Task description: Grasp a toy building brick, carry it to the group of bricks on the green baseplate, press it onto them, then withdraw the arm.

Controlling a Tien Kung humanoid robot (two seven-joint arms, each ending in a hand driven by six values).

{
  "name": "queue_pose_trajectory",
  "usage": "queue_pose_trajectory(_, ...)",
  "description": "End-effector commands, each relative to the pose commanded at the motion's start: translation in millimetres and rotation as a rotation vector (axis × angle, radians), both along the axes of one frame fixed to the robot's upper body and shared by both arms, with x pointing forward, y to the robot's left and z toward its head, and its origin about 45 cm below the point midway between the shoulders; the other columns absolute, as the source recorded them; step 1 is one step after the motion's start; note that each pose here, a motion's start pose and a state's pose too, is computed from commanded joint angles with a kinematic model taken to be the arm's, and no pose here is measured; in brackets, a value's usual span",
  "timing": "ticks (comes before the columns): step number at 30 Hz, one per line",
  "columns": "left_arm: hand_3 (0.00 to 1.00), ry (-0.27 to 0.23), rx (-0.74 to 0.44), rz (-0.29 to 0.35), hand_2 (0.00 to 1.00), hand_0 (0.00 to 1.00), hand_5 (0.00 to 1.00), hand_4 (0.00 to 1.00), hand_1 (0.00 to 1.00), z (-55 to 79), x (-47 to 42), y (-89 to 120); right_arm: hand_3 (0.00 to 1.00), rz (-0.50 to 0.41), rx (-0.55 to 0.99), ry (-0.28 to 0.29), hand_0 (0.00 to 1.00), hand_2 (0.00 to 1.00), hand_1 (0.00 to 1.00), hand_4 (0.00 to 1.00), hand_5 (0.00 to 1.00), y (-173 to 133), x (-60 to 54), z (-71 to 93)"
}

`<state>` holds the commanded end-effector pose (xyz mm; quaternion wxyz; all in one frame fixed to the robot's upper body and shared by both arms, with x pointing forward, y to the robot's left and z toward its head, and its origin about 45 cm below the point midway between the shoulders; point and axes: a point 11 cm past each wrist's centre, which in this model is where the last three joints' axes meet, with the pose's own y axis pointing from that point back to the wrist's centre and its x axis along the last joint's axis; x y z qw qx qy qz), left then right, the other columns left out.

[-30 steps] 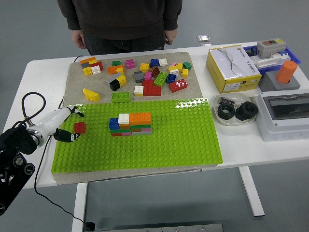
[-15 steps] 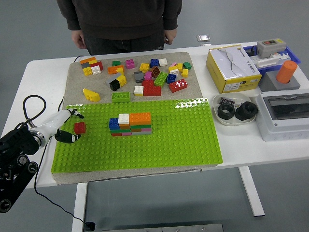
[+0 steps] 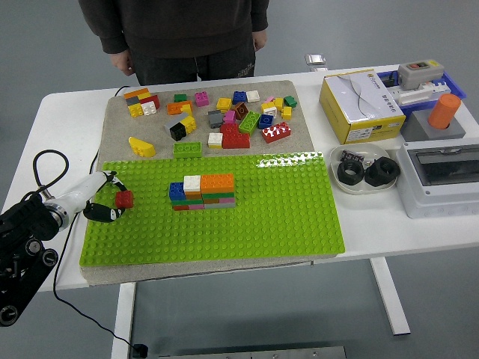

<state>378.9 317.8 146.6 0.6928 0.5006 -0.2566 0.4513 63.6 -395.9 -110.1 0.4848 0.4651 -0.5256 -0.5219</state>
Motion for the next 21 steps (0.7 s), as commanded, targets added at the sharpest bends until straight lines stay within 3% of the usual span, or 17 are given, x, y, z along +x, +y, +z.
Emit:
queue_pose_trajectory(11,0.487,-0.001,-0.015,0.005,0.965,0.998,0.002,0.627,0.996,-0.8,-0.8,-0.1,0.843,0.000,0.001,0.004,0.726,0.733,0.676,0.629,0.998,0.5,-1.5,-0.3)
queue_pose_trajectory(14,0.465,0.007,-0.019,0.007,0.954,0.998,0.002,0.670,0.992,-1.4,-1.7,0.3,0.843,0.001,0.001,0.005,0.727,0.734,0.676,0.628,0.998,0.3,-1.6,-0.3)
queue_pose_trajectory(21,0.452,0.014,-0.065,0.014,0.944,0.998,0.002,0.695,0.989,8.1,-1.0,1.1,0.843,0.001,-0.001,0.002,0.727,0.734,0.676,0.628,0.998,-0.2,-0.6,0.0)
